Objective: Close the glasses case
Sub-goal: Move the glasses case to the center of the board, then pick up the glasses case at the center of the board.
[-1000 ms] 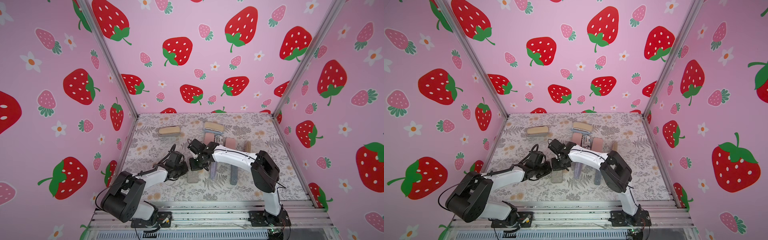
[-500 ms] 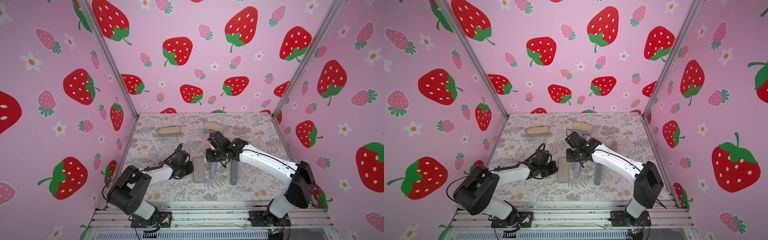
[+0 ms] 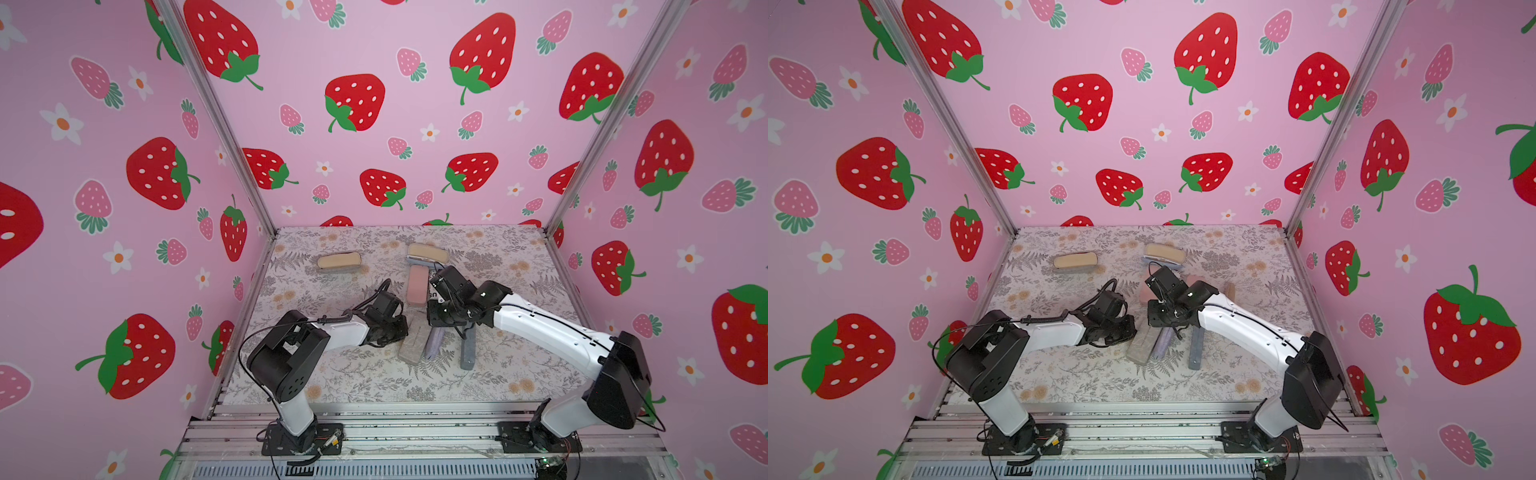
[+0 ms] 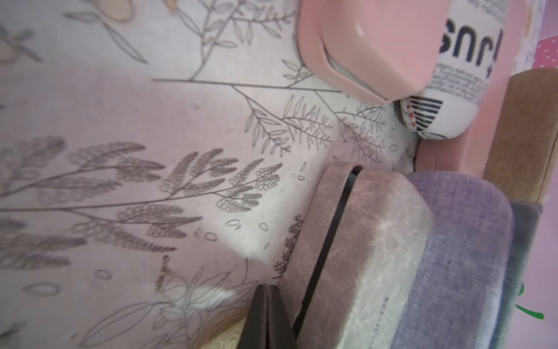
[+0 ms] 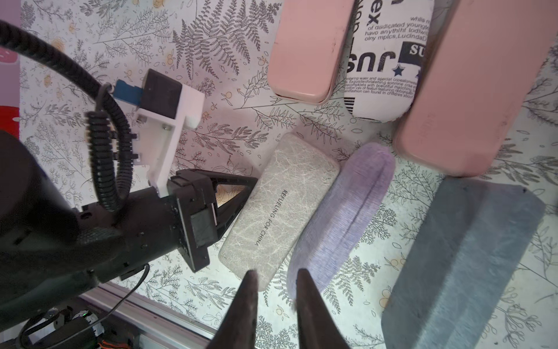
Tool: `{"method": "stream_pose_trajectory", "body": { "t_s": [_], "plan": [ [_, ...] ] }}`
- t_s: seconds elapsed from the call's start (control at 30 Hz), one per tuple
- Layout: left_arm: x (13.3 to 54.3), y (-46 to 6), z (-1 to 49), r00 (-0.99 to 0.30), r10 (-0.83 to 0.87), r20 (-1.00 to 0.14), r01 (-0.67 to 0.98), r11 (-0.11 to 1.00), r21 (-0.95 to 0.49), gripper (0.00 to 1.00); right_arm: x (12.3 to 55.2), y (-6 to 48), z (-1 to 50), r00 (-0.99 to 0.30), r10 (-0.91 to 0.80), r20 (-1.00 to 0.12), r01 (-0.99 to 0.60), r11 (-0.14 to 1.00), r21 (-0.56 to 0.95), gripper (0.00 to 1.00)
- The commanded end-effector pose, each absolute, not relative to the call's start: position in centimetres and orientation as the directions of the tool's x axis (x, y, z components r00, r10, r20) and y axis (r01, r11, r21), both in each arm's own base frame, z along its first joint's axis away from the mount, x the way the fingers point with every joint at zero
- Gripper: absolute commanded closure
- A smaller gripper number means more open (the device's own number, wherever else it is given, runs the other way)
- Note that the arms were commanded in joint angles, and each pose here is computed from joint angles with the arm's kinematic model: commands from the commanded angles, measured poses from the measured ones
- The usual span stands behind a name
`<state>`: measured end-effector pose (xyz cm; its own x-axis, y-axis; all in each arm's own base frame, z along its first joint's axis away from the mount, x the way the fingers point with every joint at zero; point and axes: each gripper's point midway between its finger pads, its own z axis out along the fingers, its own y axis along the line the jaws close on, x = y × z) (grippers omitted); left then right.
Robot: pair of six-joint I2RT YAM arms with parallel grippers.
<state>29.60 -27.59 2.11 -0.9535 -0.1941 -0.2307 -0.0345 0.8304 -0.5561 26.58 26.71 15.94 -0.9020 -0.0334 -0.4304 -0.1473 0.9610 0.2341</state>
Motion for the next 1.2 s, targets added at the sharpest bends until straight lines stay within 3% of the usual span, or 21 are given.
{"method": "stream_pose_trajectory", "body": {
  "t_s": [0.0, 0.23, 0.53, 0.63, 0.87, 0.93, 1.17],
  "plan": [
    [28.8, -28.9, 1.8, -0.965, -0.169, -0.199, -0.036, 0.841, -0.540, 1.00, 26.5, 25.8, 16.6, -0.898, -0.010, -0.440, -0.129, 0.961, 0.243, 0.75],
    [29.0, -31.1, 1.9, -0.970, -0.141, -0.199, -0.012, 0.842, -0.539, 1.00, 26.5, 24.4, 16.9, -0.892, 0.021, -0.451, -0.101, 0.964, 0.245, 0.74],
    [31.1, -30.1, 3.3, -0.959, -0.162, -0.231, -0.021, 0.857, -0.515, 1.00, 26.3, 22.4, 17.8, -0.883, 0.028, -0.469, -0.096, 0.967, 0.238, 0.61],
    [32.8, -28.6, 4.5, -0.947, -0.197, -0.252, -0.043, 0.858, -0.511, 0.86, 26.4, 21.9, 18.2, -0.880, 0.021, -0.475, -0.100, 0.968, 0.229, 0.52],
    [38.0, -23.5, 7.4, -0.902, -0.311, -0.299, -0.131, 0.858, -0.497, 0.27, 26.7, 20.4, 18.5, -0.883, 0.015, -0.470, -0.093, 0.974, 0.206, 0.26],
    [39.5, -22.1, 8.0, -0.884, -0.353, -0.305, -0.166, 0.849, -0.502, 0.20, 26.8, 19.9, 18.5, -0.887, 0.015, -0.462, -0.088, 0.976, 0.200, 0.24],
    [44.6, -16.7, 9.1, -0.757, -0.561, -0.333, -0.351, 0.781, -0.517, 0.19, 27.7, 18.4, 18.7, -0.898, 0.048, -0.438, -0.054, 0.974, 0.219, 0.23]
  ]
}}
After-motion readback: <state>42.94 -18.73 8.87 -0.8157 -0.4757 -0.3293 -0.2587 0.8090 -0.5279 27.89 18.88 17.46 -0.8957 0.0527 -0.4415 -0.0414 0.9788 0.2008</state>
